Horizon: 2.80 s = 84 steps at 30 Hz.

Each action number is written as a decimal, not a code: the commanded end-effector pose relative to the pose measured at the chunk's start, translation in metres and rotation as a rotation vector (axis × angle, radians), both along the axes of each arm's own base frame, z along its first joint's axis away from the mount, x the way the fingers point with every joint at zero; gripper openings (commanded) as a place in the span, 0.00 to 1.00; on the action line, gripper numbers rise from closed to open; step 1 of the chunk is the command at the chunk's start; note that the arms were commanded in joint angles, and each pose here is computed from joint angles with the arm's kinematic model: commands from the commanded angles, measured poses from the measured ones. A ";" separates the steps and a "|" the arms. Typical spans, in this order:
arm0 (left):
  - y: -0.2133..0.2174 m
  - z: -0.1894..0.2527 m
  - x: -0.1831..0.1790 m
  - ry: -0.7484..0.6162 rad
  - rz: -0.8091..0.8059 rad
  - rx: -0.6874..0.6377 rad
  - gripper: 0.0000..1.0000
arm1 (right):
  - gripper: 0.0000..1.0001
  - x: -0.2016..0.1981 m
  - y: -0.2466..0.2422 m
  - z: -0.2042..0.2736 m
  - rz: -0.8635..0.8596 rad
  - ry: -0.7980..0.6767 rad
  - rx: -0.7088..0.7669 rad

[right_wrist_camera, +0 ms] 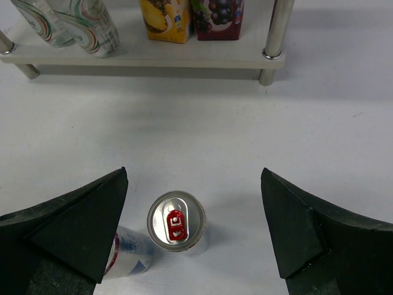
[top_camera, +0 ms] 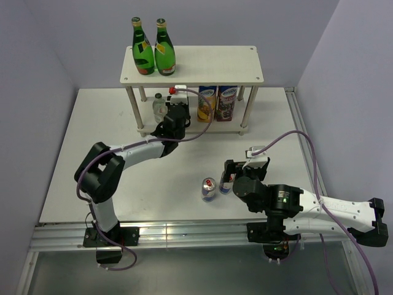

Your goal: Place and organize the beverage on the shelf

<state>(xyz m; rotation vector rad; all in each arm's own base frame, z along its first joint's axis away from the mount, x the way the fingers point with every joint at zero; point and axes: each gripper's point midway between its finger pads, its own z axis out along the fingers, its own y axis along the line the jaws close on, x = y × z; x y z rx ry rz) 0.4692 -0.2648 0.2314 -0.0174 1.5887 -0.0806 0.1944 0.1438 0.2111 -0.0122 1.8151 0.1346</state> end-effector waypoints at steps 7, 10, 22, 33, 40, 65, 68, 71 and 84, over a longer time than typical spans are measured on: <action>0.012 0.052 0.032 -0.161 0.052 -0.078 0.00 | 0.95 0.002 0.004 0.003 -0.011 -0.018 0.008; 0.019 0.049 0.038 -0.157 0.074 -0.065 0.00 | 0.96 0.002 0.005 0.002 -0.012 -0.018 0.007; 0.028 0.042 0.043 -0.124 0.088 -0.029 0.43 | 0.95 0.003 0.005 0.002 -0.016 -0.018 -0.003; 0.030 0.042 0.032 -0.098 0.074 -0.043 0.82 | 0.95 0.002 0.002 0.003 -0.024 -0.021 0.011; 0.022 0.043 0.000 -0.085 0.043 -0.051 0.99 | 0.95 0.003 0.001 0.004 -0.029 -0.025 0.013; -0.037 0.003 -0.257 0.155 -0.314 -0.119 0.99 | 1.00 -0.013 -0.002 -0.001 -0.009 0.103 0.112; -0.047 -0.011 -0.303 0.200 -0.380 -0.142 0.99 | 1.00 -0.019 -0.006 0.001 0.007 0.135 0.141; -0.052 -0.023 -0.337 0.239 -0.421 -0.130 0.99 | 1.00 -0.024 -0.007 0.004 0.021 0.157 0.166; -0.103 -0.091 -0.358 0.277 -0.492 -0.077 0.99 | 1.00 -0.028 0.000 -0.010 0.029 0.207 0.175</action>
